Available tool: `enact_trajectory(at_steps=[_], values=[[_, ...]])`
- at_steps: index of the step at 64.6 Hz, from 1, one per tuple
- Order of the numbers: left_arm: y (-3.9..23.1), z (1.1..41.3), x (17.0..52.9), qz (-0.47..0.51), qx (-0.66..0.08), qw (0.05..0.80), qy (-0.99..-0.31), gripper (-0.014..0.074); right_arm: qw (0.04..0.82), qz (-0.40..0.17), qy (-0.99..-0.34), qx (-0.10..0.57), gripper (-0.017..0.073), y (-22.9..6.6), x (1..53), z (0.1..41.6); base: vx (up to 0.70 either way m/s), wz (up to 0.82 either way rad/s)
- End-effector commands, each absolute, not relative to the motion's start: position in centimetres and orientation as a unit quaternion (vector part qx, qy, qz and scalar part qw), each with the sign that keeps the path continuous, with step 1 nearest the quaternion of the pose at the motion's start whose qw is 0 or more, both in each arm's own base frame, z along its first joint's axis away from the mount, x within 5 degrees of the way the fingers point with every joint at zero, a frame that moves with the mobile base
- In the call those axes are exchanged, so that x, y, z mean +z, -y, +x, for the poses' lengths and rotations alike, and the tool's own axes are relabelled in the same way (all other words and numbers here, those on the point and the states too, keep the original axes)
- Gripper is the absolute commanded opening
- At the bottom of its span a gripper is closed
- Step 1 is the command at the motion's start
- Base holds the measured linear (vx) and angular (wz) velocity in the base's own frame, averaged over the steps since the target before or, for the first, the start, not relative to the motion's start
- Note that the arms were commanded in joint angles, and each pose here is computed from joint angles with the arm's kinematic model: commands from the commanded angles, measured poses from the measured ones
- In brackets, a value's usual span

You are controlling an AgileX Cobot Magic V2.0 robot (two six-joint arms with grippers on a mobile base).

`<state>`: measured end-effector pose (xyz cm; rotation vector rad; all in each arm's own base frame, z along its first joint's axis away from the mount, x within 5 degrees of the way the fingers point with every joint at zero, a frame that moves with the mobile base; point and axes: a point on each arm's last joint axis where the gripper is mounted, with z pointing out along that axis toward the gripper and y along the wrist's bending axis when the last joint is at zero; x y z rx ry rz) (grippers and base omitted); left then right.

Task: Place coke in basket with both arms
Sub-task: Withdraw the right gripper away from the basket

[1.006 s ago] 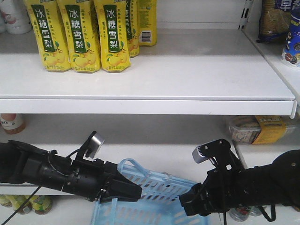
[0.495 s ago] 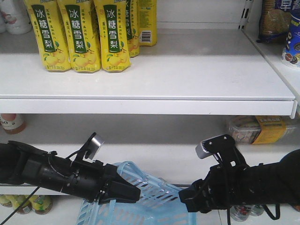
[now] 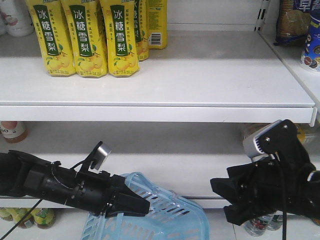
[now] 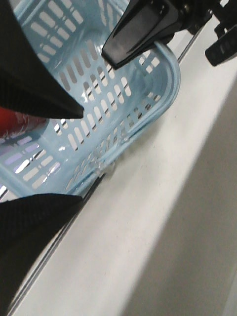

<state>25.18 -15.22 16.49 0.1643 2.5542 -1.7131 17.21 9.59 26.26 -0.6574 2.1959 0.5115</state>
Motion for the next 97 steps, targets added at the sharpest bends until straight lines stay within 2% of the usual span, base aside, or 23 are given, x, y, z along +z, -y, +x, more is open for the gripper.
enact_trajectory(at_steps=[1,21,32,77,91,97], values=[[15.7,25.5,19.7,0.062,-0.621,0.062,-0.779,-0.0006,0.430,-0.243,-0.854,0.161,0.0350,-8.6,28.2,17.0,0.00,0.00],[15.7,25.5,19.7,0.062,-0.621,0.062,-0.779,-0.0006,0.478,-0.213,-0.849,0.068,0.0350,-5.7,30.3,14.7,0.00,0.00],[15.7,25.5,19.7,0.062,-0.621,0.062,-0.779,-0.0006,0.536,-0.176,-0.825,0.047,0.0350,-4.3,32.0,12.9,0.00,0.00],[15.7,25.5,19.7,0.062,-0.621,0.062,-0.779,-0.0006,0.672,-0.123,-0.720,0.122,0.0328,-1.6,29.4,4.4,0.00,0.00],[15.7,25.5,19.7,0.062,-0.621,0.062,-0.779,-0.0006,0.668,-0.133,-0.724,0.108,0.0299,-1.6,26.5,4.7,0.00,0.00],[15.7,25.5,19.7,0.062,-0.621,0.062,-0.779,-0.0006,0.662,-0.111,-0.728,0.140,0.0290,-1.8,25.7,4.8,0.00,0.00]])
